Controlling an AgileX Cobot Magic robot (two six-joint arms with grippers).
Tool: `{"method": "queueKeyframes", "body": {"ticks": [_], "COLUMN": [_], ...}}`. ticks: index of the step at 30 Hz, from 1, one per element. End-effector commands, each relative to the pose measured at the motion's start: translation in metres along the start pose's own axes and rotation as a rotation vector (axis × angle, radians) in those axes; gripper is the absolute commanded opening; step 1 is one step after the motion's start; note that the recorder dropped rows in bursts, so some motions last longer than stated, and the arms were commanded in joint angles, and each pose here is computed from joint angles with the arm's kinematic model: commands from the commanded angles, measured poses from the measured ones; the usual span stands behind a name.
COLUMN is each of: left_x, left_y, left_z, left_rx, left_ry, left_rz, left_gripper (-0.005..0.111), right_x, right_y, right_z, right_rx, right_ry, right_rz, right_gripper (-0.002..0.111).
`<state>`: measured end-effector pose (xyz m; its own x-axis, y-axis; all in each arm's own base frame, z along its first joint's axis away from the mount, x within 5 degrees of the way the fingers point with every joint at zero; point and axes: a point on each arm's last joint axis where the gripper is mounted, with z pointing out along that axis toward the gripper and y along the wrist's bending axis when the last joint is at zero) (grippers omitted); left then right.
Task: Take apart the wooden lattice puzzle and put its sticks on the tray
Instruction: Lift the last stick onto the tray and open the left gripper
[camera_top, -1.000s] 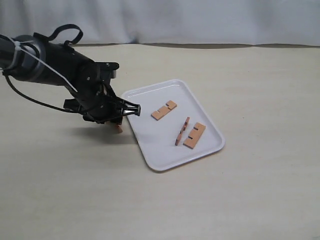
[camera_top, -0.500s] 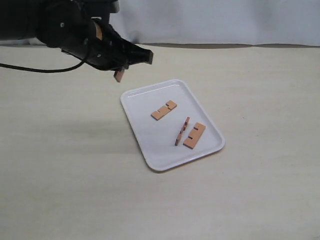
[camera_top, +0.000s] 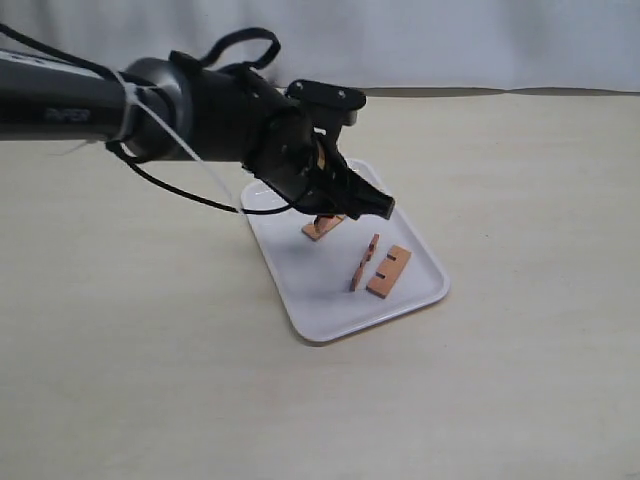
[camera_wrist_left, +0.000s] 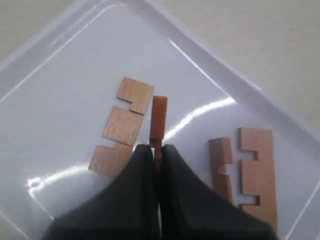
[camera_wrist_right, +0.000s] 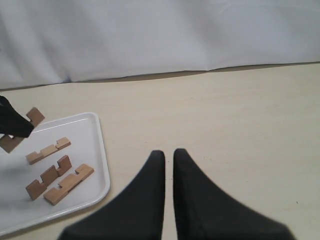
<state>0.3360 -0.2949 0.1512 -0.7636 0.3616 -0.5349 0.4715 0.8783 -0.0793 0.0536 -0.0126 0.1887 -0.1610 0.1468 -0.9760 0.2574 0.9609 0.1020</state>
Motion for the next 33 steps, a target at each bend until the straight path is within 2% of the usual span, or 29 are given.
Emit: {"method": "queueKeyframes", "body": {"ticks": [1, 5, 7, 13, 15, 17, 24, 29, 31, 33], "left_x": [0.009, 0.01, 0.009, 0.01, 0.01, 0.009, -0.01, -0.017, -0.016, -0.012], "left_y": [-0.001, -0.002, -0.005, -0.005, -0.004, -0.004, -0.004, 0.004, 0.009, 0.014], "left_z": [0.025, 0.028, 0.027, 0.027, 0.024, 0.019, -0.034, -0.072, -0.081, -0.085], "left_rx": [-0.006, -0.004, -0.001, -0.006, -0.01, -0.016, -0.024, -0.095, -0.143, -0.187], "left_ry": [0.044, 0.045, 0.041, 0.057, 0.066, 0.074, 0.051, 0.054, 0.094, 0.151], "left_rz": [0.014, 0.019, 0.032, 0.057, 0.063, 0.066, 0.113, 0.188, 0.216, 0.242], "left_gripper": [0.0, 0.0, 0.006, 0.047, 0.056, 0.06, 0.059, 0.059, 0.05, 0.029], "right_x": [0.001, 0.001, 0.001, 0.001, 0.001, 0.001, 0.001, 0.001, 0.001, 0.001], "right_y": [0.0, 0.0, 0.0, 0.0, 0.0, 0.0, 0.0, 0.0, 0.0, 0.0], "right_z": [0.0, 0.0, 0.0, 0.0, 0.0, 0.0, 0.0, 0.0, 0.0, 0.0], "right_rx": [0.006, 0.006, 0.006, 0.006, 0.006, 0.006, 0.006, 0.006, 0.006, 0.006], "right_ry": [0.001, 0.001, 0.001, 0.001, 0.001, 0.001, 0.001, 0.001, 0.001, 0.001], "right_rz": [0.001, 0.001, 0.001, 0.001, 0.001, 0.001, 0.001, 0.001, 0.001, 0.001], "right_gripper": [0.006, 0.006, 0.006, 0.006, 0.006, 0.006, 0.006, 0.006, 0.006, 0.006]}}
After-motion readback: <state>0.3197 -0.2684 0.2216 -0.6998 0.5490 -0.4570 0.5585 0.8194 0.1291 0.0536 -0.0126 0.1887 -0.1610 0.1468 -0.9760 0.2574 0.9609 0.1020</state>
